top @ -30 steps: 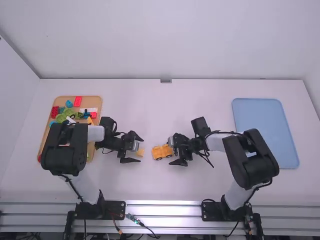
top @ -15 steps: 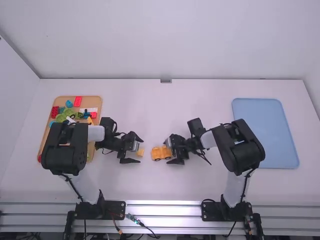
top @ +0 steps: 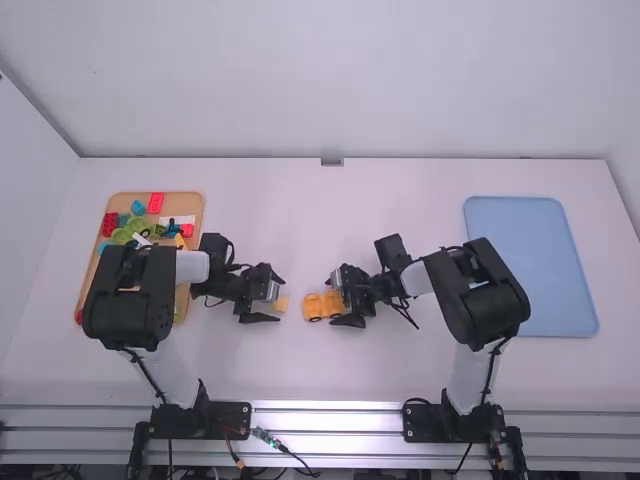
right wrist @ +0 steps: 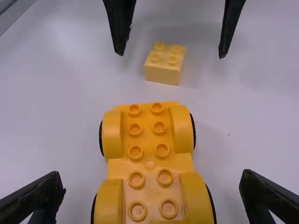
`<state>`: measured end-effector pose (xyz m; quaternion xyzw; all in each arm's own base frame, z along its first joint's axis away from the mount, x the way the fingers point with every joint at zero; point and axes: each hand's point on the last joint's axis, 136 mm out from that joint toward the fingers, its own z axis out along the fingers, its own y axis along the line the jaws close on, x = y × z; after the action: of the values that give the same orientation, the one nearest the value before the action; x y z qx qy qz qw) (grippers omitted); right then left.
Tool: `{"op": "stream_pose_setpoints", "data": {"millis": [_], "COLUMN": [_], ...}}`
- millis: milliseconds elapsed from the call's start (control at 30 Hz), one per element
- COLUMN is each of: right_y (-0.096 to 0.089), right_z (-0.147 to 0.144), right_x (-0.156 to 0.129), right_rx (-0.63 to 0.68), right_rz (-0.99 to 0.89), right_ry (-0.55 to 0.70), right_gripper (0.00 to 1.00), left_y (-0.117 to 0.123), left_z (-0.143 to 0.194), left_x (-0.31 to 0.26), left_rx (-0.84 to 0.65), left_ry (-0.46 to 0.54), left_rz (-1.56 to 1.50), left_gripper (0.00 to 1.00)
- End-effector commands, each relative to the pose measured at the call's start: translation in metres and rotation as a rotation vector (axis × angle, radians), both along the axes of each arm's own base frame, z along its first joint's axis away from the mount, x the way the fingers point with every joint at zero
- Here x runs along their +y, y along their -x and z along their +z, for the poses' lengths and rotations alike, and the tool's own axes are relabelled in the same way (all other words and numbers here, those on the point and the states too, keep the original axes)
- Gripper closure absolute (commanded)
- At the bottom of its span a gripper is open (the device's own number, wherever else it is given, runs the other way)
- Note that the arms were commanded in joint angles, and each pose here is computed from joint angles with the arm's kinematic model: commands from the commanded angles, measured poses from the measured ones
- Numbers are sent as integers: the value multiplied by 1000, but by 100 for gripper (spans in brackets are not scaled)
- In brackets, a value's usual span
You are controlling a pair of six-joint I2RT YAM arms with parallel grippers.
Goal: Assemble lego blocks to make yellow taxi
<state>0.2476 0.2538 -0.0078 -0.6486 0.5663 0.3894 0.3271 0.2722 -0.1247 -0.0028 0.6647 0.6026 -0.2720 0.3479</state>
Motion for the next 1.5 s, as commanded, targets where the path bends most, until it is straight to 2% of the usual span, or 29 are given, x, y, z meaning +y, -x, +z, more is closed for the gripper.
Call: {"op": "stream_pose_setpoints", "data": {"millis": [0, 367, 700, 767, 900, 967, 1033, 1167, 1267, 1333, 1367, 1400, 1467], "right_y": [8, 8, 8, 8, 8, 8, 8, 8, 7, 5, 2, 0, -5], "right_z": [-6, -6, -6, -6, -6, -6, -6, -6, -7, -9, -10, -10, -11], "right_x": [-1, -1, -1, -1, -1, -1, 0, -1, -1, -2, -2, -2, -1], "right_rx": [39, 40, 41, 42, 36, 36, 31, 31, 28, 21, 31, 40, 59], "right_rz": [3, 5, 5, 5, 7, 7, 9, 8, 5, -4, -24, -38, -70], "right_ry": [4, 3, 1, 1, 4, 3, 3, 3, 10, 22, 32, 38, 50], "right_gripper": [1, 1, 1, 1, 1, 1, 1, 1, 1, 0, 1, 1, 1], "left_y": [6, 12, 9, 9, 9, 9, 9, 10, 9, 10, 10, 10, 10], "left_z": [-7, -12, -16, -16, -16, -16, -16, -16, -16, -14, -11, -8, -3], "left_x": [1, -1, -2, -2, -3, -3, -3, -3, -3, -4, -7, -9, -12], "left_rx": [60, 31, 40, 48, 50, 50, 52, 53, 52, 52, 53, 53, 52], "left_ry": [-5, 21, 25, 25, 25, 25, 25, 25, 27, 40, 67, 87, 119], "left_rz": [34, 38, 87, 90, 91, 92, 91, 92, 91, 89, 86, 83, 78], "left_gripper": [16, 20, 34, 43, 49, 61, 66, 69, 77, 82, 92, 96, 98]}}
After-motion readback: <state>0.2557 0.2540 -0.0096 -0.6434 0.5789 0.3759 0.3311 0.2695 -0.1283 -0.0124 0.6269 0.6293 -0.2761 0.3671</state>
